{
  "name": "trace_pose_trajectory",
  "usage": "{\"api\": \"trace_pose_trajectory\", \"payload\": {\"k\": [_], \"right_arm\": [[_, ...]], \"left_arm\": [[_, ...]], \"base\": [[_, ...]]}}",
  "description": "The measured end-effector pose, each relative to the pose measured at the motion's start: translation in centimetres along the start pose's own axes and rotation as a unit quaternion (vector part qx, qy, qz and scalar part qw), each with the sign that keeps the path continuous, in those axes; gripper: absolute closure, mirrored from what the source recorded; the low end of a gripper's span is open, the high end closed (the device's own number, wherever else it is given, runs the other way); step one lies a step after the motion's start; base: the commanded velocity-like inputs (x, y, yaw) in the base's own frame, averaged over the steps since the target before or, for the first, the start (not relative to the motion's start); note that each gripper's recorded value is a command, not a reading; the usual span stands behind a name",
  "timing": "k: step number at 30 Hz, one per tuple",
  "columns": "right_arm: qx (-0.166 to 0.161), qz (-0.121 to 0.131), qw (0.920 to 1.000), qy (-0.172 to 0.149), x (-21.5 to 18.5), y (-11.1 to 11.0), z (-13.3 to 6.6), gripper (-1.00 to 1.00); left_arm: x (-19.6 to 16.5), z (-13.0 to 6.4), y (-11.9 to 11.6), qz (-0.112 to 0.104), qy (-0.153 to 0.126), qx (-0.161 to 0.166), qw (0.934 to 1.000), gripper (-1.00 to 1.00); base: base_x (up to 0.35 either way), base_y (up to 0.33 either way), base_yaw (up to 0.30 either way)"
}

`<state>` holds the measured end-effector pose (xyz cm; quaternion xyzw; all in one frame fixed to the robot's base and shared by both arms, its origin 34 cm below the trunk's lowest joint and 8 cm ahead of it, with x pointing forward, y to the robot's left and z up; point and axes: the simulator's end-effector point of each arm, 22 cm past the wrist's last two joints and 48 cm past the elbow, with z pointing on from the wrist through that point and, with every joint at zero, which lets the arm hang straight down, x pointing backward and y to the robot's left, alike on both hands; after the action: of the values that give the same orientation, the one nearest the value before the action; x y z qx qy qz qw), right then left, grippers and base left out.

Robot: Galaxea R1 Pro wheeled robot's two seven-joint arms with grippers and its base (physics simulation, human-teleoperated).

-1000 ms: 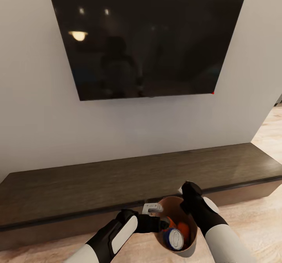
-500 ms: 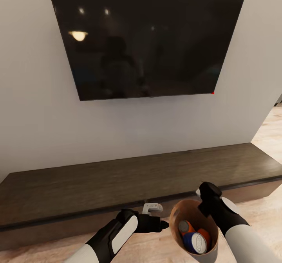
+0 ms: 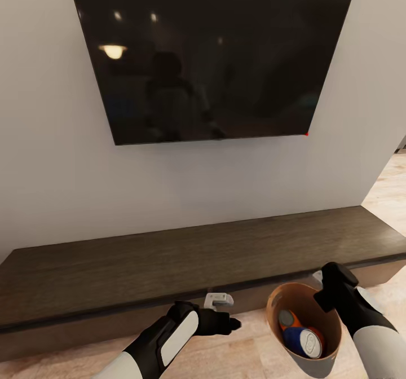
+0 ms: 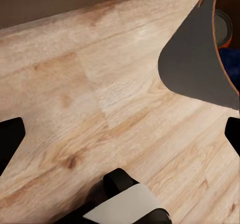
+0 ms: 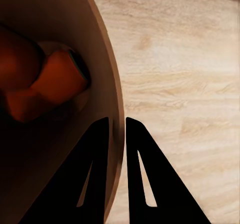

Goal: Put the three can of soda from the living room inside the tash can in the kitchen.

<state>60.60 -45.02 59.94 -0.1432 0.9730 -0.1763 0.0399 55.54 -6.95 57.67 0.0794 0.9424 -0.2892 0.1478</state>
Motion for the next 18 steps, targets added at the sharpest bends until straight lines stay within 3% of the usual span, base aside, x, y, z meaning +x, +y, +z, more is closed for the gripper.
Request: {"api": "trace_pose_trajectory", "payload": {"k": [5, 8, 18], "right_arm": [[0.001, 0.028, 0.9996, -0.007, 0.9, -2.2, 0.3, 1.00], [-0.005, 0.038, 0.9992, -0.010, 1.0, -2.2, 0.4, 1.00], [-0.005, 0.041, 0.9991, -0.007, 1.5, -2.3, 0.7, 1.00]], "left_arm": [[0.0, 0.0, 0.8, 0.000, -0.001, -0.018, 0.9998, -1.00], [-0.3, 0.0, 1.0, -0.001, -0.008, -0.021, 0.9997, -1.00], [-1.0, 0.0, 1.2, -0.003, -0.026, -0.025, 0.9994, -1.00]], "base": [[0.000, 0.000, -0.022], [0.000, 0.000, -0.139], [0.000, 0.000, -0.229]]}}
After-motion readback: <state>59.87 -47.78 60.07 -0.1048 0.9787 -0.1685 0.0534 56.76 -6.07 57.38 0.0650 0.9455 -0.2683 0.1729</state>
